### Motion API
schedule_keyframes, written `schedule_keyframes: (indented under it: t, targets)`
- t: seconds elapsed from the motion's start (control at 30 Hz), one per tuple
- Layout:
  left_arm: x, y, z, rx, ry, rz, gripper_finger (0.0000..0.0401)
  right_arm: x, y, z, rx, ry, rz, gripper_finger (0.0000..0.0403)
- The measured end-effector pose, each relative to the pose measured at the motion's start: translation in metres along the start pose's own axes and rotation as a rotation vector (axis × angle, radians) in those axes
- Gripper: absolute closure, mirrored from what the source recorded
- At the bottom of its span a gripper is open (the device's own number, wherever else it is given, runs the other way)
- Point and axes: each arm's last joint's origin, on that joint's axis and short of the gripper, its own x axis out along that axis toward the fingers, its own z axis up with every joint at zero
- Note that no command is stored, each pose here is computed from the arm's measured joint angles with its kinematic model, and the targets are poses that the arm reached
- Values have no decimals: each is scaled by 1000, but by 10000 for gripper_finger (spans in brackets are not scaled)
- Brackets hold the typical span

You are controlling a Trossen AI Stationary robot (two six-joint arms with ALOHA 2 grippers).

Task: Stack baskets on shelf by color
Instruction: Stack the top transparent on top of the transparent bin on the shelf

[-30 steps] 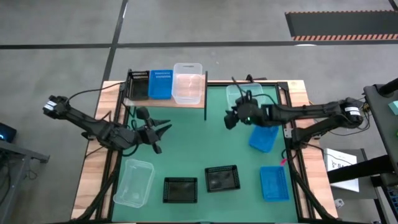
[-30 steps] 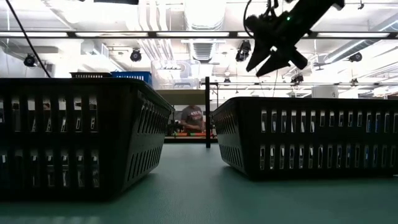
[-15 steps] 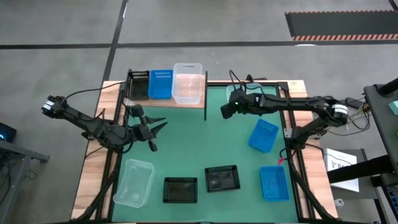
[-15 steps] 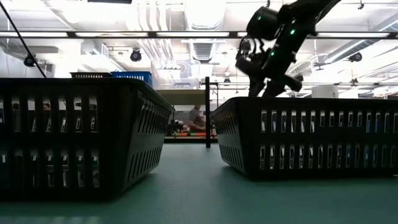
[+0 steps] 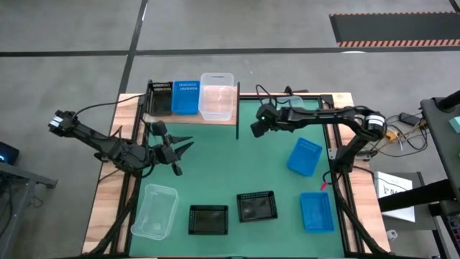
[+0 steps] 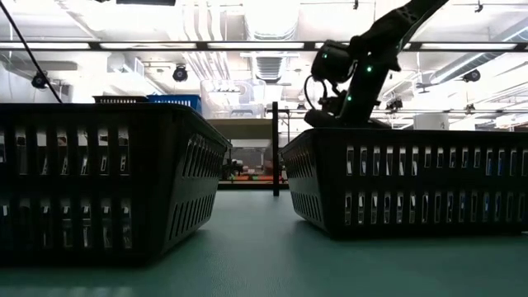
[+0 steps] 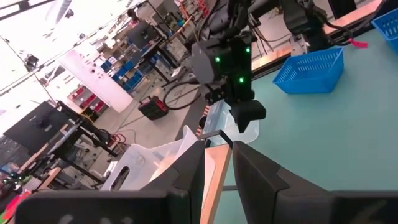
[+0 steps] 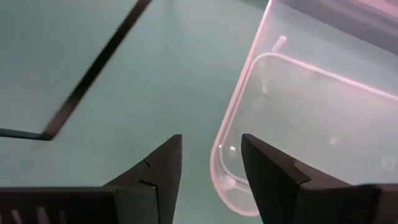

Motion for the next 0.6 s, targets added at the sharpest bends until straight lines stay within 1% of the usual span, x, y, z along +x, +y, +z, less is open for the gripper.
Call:
schedule_keyframes:
  t: [0.17, 0.47, 0.6]
  targets:
    - [0, -1, 0, 2, 1, -1, 334, 7, 1, -3, -18, 19, -14, 281]
    - [1, -1, 0, 4, 2, -2, 334, 4, 3, -4, -8, 15, -9, 384]
    - [1, -1, 0, 6, 3, -3, 334, -1, 6, -7, -35, 20, -2, 388]
